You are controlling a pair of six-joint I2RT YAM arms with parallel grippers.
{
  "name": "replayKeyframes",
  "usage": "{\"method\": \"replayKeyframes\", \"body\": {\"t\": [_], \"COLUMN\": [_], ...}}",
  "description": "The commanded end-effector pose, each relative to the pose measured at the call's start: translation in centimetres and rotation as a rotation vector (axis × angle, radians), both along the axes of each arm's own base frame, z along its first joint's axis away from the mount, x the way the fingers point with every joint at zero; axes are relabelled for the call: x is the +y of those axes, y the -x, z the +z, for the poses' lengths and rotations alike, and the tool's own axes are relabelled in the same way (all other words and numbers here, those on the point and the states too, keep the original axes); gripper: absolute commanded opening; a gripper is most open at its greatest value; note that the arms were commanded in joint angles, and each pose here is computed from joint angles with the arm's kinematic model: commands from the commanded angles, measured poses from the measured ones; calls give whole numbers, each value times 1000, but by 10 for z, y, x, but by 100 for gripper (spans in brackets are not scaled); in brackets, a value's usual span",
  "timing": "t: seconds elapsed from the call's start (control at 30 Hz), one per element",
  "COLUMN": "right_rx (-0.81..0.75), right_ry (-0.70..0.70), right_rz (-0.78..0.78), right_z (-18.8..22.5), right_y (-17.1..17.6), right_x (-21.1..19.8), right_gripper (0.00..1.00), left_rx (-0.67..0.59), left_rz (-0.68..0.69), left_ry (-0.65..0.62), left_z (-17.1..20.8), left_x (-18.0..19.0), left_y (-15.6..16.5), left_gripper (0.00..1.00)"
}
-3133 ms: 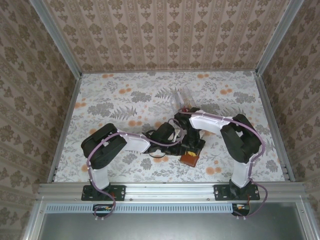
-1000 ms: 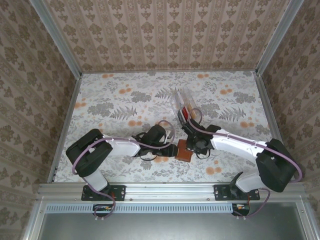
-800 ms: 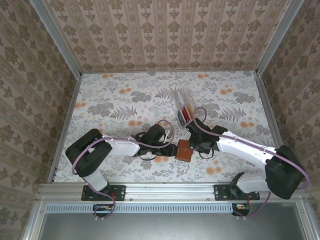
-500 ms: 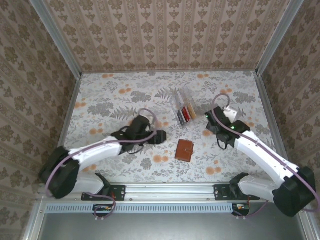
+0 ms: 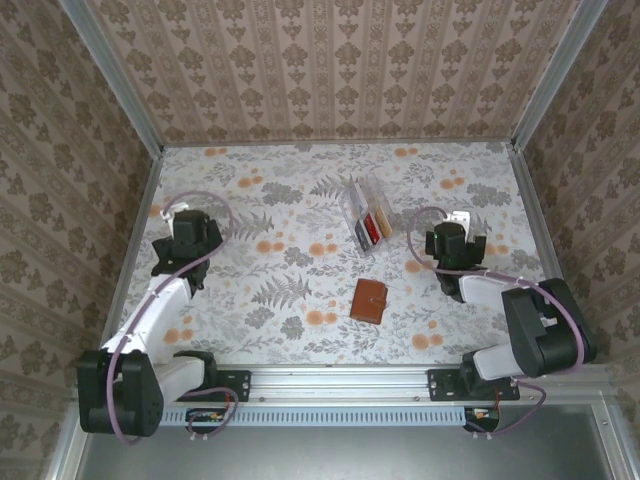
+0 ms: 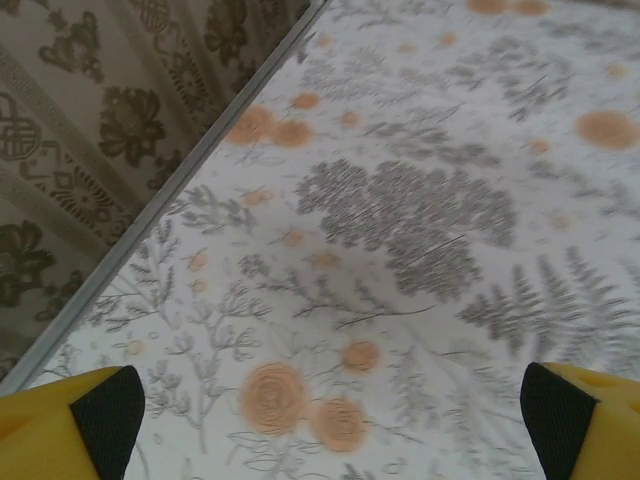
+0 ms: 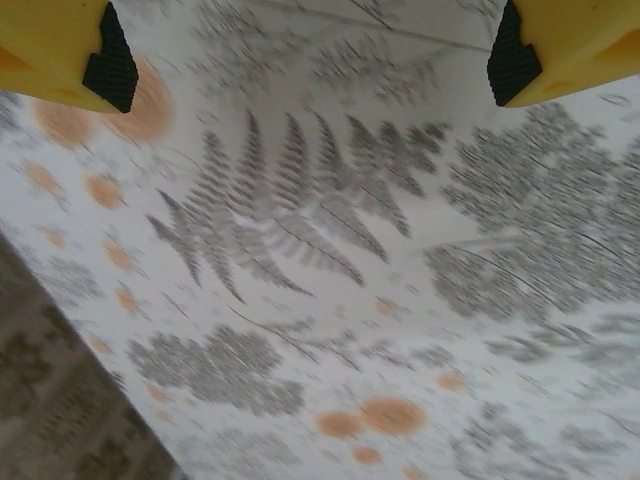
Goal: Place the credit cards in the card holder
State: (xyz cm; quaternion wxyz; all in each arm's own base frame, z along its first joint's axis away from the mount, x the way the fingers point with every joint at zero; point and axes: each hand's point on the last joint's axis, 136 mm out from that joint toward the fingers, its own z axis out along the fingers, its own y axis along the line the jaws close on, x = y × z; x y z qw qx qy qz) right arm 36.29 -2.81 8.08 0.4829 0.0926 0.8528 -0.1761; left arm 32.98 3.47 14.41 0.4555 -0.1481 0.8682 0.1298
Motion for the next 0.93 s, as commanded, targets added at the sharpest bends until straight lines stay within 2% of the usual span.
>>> {"method": "replayKeyframes", "body": {"t": [0.0,0.07,0.2,0.27,0.37,0.4,0.47,0.57,0.9], "right_rx": [-205,-208,-278,-222,-230,-236,-234,-236,-233], "right_ry": [-35,-78,-105,-118,-117,-113,-114,-115,-117], "right_rz": [128,186,142,131,124,122,122,122,123], "right_z": [35,31,23,20,21,21,21,22,21], "right_y": [-33,-31,-28,-31,-30,-30,-29,-30,-30], "right_x": [13,17,4,4,2,2,2,2,2], "right_gripper": [94,94,96,99,100,100,100,100,100], "left_rx": [-54,-125,-205,-270,-252,-283,-220,-216,-227], "left_rz": [-81,-137,-273,-332,-376,-388,-392,-366,-316], "left_ry": [-144,-130,-142,-165,-123,-150,-96,-51,-92], "left_z": [-6,-14,-22,-17,-44,-43,-50,-50,-48], "left_x": [1,-5,-26,-34,-37,-39,-38,-28,-24], "left_y": [-12,-20,-39,-50,-60,-64,-63,-68,-66], "left_gripper": [100,100,100,100,100,100,100,100,100]}}
